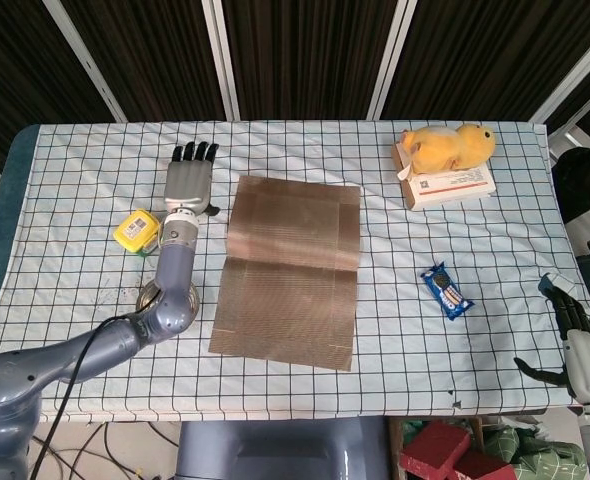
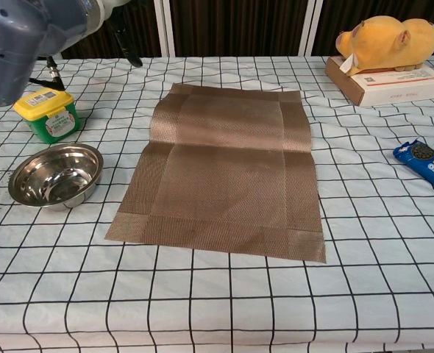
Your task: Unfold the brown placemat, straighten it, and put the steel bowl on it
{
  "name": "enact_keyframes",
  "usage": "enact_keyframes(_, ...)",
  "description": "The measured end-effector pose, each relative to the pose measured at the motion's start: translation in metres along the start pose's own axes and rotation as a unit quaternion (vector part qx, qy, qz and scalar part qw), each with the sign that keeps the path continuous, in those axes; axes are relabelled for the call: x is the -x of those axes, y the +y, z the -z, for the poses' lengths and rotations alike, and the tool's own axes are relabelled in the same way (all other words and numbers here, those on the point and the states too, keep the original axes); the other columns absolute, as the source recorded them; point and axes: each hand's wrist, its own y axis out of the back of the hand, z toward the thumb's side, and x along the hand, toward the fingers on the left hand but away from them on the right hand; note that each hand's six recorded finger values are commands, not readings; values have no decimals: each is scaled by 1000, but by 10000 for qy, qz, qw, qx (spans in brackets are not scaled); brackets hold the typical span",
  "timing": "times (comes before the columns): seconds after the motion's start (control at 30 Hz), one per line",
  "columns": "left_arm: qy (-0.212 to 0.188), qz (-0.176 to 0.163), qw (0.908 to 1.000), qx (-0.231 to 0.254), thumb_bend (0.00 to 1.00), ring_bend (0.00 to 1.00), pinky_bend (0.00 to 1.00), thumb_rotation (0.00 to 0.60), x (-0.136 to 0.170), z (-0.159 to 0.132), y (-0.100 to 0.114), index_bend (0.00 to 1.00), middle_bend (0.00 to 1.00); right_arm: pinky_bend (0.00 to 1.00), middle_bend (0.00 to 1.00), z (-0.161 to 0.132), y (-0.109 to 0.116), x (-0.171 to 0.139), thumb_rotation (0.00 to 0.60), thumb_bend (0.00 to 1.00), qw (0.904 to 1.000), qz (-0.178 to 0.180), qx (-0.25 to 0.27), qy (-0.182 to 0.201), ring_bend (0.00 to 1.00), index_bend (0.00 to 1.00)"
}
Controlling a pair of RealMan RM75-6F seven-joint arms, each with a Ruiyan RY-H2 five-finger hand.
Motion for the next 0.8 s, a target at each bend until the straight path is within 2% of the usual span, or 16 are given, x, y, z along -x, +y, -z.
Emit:
enact_keyframes(0.13,-117,-77,9999,42,25,12,76,600,21,26,3,130,70,160,0,1,-1,0,600,88,10000,4,-43,-32,0,0)
enact_keyframes(0.33,-187,-253,9994,153,0,12,76,600,76,85,9,130,69,160,0,1,-2,0,600,57,9999,39,-105,-44,0,0)
enact_keyframes(0.57,93,-575,9974,413,3,12,77,600,163,171,20,68,68,160,0,0,-1,-1,600,32,9997,156,-197,17,0,0)
enact_keyframes(0.8,399,-699,9940,735,5,12,77,600,232,215,5,50,68,160,0,-2,-1,-2,600,31,9986,279,-438,112,0,0)
